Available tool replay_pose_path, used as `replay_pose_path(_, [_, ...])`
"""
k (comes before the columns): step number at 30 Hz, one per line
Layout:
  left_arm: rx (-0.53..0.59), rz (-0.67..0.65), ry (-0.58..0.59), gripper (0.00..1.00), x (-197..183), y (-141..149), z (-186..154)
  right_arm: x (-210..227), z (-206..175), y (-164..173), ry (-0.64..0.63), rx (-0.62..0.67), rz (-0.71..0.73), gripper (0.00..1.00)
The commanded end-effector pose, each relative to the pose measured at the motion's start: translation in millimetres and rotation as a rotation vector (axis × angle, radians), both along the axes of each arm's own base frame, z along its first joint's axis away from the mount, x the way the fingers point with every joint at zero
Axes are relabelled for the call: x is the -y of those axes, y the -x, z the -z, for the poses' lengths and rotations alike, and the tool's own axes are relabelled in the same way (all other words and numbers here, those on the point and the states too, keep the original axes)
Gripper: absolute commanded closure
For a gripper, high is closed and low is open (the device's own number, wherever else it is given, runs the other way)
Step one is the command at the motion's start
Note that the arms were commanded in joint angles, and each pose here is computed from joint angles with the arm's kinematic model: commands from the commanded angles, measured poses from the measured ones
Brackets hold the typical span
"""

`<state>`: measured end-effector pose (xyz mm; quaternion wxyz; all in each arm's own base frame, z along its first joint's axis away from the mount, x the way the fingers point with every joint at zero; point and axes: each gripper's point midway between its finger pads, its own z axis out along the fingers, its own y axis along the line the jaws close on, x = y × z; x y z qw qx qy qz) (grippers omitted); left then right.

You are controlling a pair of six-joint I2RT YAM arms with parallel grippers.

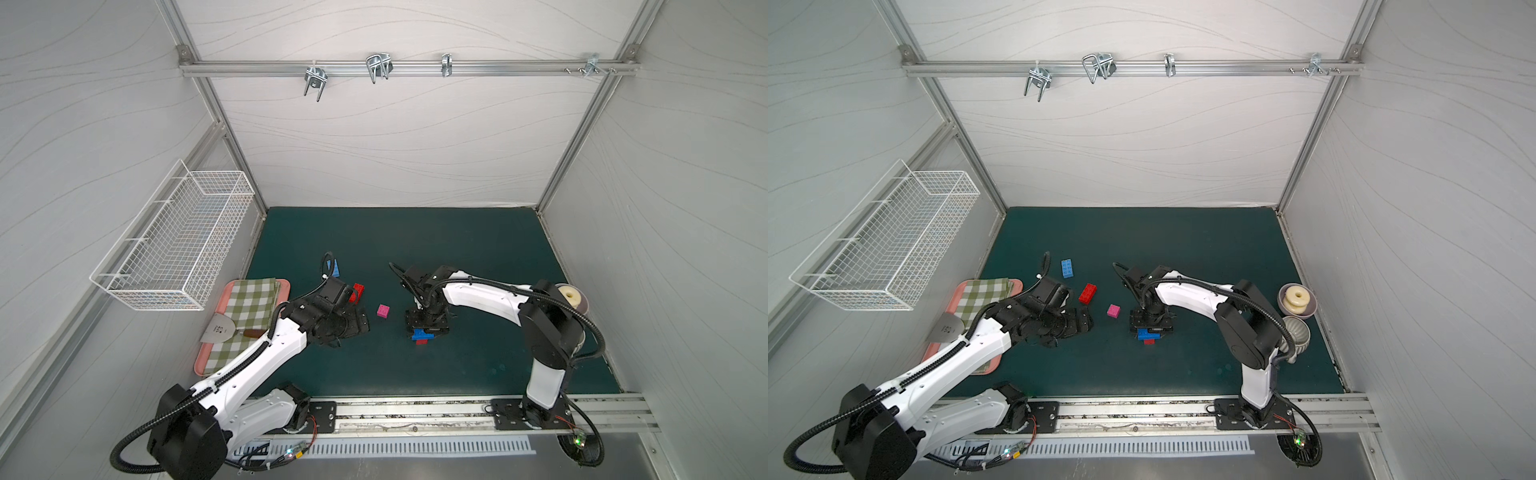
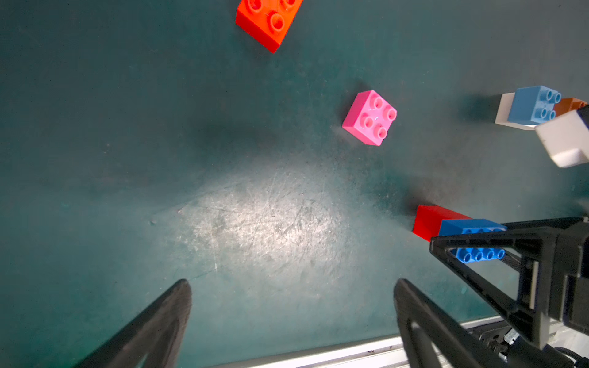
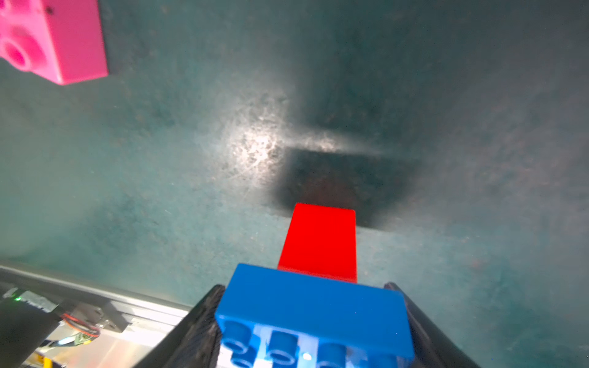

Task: Assemble a carrot with lego
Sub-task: Assemble the lego brick with the lego brick.

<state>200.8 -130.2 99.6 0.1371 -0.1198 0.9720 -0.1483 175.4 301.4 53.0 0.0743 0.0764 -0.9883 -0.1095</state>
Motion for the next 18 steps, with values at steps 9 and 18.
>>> replay_pose_path(9, [0.023,-0.017,-0.015,0.01,-2,-8,-8,-3,-24,2,-0.053,0.026,0.022,0.15])
replay_pose_path(18, [-0.008,-0.099,-0.069,0.01,-4,-44,-11,10,-62,1,-0.107,0.083,0.03,0.01])
